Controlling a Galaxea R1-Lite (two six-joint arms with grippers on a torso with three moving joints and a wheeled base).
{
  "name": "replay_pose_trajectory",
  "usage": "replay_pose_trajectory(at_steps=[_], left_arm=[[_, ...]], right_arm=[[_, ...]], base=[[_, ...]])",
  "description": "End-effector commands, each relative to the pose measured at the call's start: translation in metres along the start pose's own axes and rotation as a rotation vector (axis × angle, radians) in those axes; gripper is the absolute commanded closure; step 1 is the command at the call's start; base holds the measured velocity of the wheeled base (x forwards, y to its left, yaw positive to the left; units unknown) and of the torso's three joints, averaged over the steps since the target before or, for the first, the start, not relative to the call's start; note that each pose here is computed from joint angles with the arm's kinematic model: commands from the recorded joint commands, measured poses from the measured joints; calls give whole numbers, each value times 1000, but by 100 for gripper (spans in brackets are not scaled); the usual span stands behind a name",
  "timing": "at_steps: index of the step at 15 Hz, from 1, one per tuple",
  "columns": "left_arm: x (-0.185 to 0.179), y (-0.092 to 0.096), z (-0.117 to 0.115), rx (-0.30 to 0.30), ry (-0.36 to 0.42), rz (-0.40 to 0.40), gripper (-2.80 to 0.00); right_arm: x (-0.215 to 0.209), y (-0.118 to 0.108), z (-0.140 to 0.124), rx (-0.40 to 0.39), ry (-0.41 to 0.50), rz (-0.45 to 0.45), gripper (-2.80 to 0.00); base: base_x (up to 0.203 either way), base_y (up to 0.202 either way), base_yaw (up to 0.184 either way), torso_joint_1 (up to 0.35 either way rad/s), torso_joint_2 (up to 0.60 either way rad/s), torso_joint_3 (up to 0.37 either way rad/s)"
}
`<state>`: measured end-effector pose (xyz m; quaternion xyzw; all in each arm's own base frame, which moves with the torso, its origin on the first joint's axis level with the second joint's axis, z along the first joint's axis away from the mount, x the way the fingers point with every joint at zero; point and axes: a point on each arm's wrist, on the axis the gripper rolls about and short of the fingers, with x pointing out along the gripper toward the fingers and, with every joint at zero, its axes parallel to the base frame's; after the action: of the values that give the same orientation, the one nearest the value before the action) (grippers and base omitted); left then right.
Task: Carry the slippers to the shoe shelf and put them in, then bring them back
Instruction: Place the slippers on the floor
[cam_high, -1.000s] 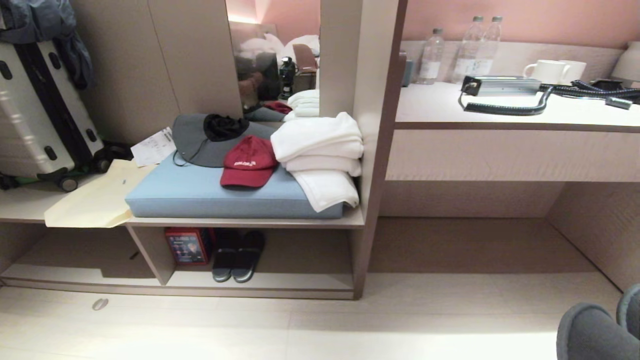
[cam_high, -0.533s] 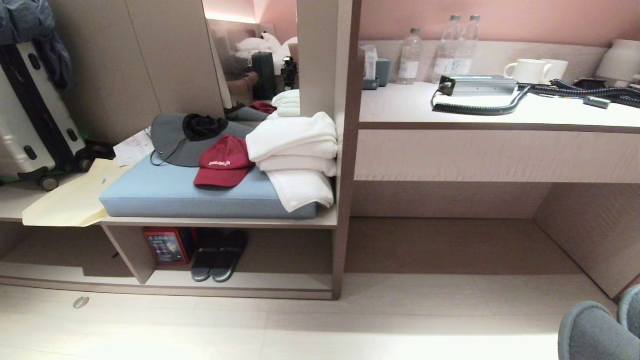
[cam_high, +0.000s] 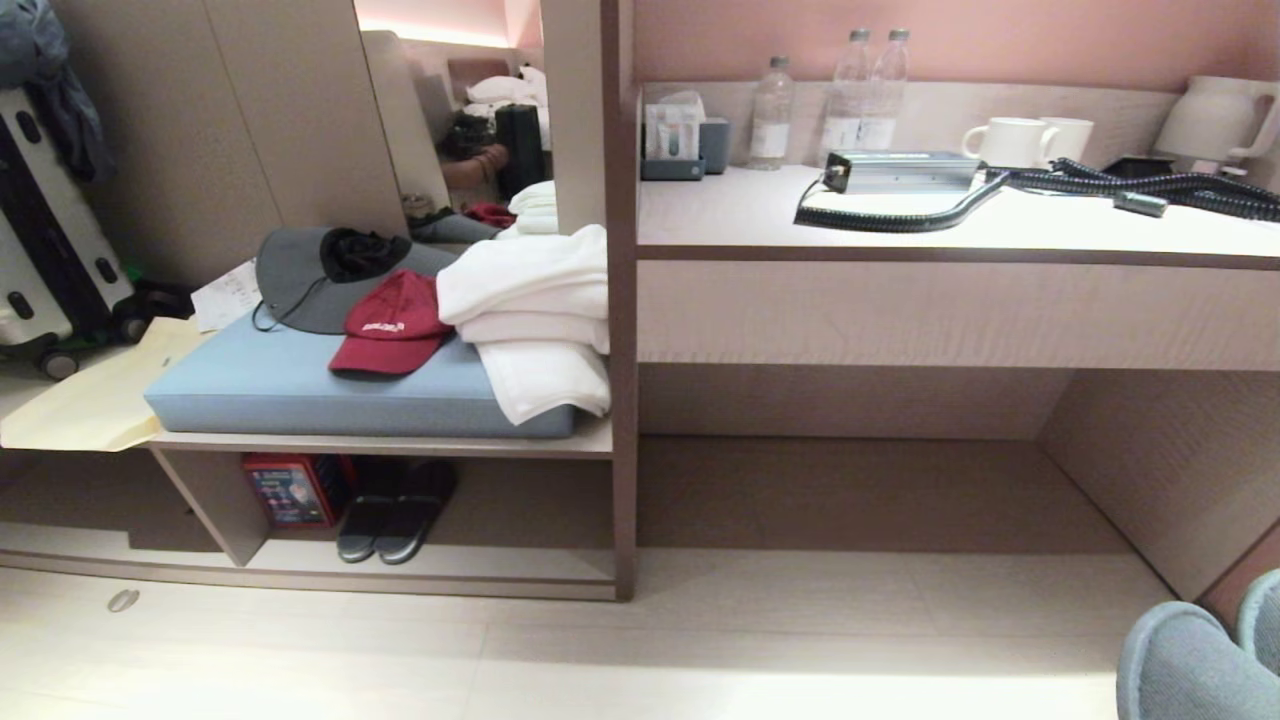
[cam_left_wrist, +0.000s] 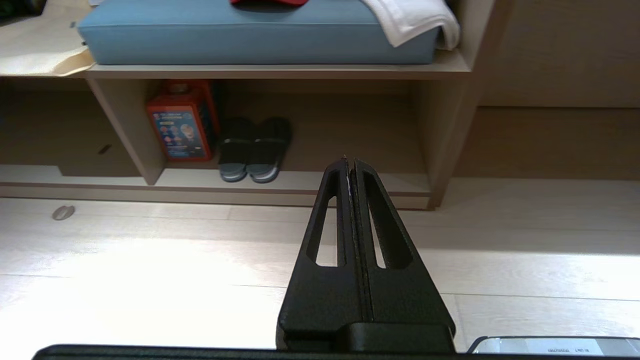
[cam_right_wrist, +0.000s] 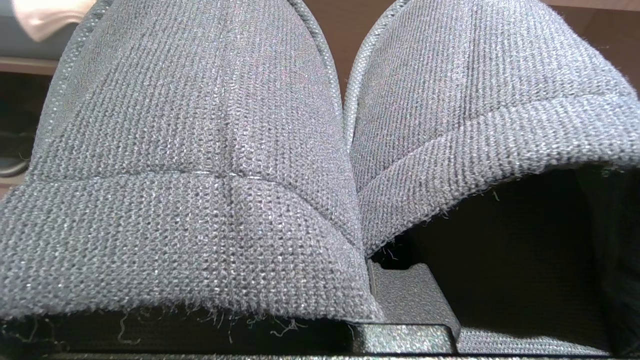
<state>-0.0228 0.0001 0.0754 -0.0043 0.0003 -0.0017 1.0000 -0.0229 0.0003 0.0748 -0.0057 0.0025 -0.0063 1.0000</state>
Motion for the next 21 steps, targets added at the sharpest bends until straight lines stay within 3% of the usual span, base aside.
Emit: replay_pose_trajectory(at_steps=[1,21], left_arm=[[0,0,0,-1,3,0,0],[0,0,-1,7,6,10,0]], right_arm=[[0,0,0,-1,-2,2,0],[0,0,0,-1,-2,2,0]], base=[[0,-199,-2,2,2,4],[0,-195,2,2,3,2]])
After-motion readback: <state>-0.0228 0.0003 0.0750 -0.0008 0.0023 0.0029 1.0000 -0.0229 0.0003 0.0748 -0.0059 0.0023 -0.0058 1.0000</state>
